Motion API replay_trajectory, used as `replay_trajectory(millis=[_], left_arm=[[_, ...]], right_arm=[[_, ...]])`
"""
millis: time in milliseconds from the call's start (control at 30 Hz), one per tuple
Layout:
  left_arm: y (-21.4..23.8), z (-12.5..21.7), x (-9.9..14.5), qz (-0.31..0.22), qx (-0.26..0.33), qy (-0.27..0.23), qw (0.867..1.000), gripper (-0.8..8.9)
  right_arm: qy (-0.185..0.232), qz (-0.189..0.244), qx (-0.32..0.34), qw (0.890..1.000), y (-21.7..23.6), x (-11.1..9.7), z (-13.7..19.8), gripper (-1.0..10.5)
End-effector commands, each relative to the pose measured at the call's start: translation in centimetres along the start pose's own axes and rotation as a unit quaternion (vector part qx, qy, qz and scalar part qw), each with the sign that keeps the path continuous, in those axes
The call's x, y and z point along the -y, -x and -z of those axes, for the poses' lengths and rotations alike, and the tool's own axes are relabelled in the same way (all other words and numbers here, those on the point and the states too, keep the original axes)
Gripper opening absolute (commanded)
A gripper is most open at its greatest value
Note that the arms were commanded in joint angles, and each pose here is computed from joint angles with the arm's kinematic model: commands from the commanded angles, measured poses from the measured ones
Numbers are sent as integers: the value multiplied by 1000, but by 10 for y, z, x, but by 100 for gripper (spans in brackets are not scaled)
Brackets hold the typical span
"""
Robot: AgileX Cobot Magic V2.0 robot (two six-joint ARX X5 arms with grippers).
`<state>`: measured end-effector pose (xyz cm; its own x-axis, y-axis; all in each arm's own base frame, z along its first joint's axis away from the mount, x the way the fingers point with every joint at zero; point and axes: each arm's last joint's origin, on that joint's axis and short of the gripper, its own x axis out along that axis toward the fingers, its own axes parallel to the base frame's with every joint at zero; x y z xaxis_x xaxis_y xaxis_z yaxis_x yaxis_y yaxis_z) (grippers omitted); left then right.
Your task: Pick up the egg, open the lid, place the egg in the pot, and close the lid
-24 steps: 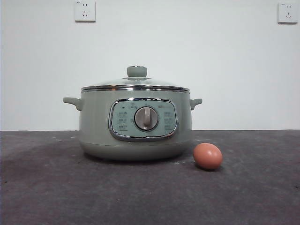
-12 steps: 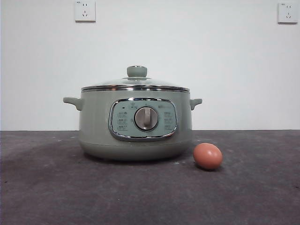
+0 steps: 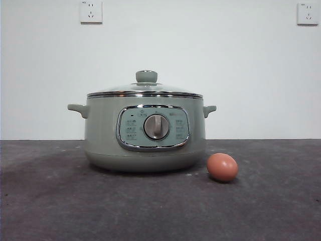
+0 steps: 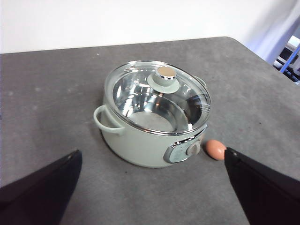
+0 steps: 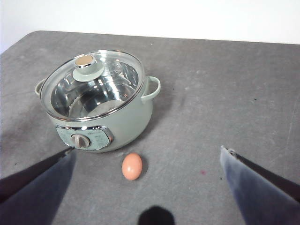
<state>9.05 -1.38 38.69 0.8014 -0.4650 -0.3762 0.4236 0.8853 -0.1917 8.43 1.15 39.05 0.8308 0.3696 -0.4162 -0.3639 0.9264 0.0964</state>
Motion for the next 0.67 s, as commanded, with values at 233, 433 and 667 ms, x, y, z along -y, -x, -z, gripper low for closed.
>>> replay_trajectory(millis=[233,433,667], left_arm=[[-41,-24,-10,61,1,-16,998,745],[-91,-52,-13,92,-34,-37,994,745],[-166,-87,-8,122,-68,-72,988,745]], right_arm=[[-13,-25,-22,999,-16,5,-5,631],[-22,-29,-43,998,-28,10,-7,631],[-30,-31,-63,997,-40,14,-8,631]])
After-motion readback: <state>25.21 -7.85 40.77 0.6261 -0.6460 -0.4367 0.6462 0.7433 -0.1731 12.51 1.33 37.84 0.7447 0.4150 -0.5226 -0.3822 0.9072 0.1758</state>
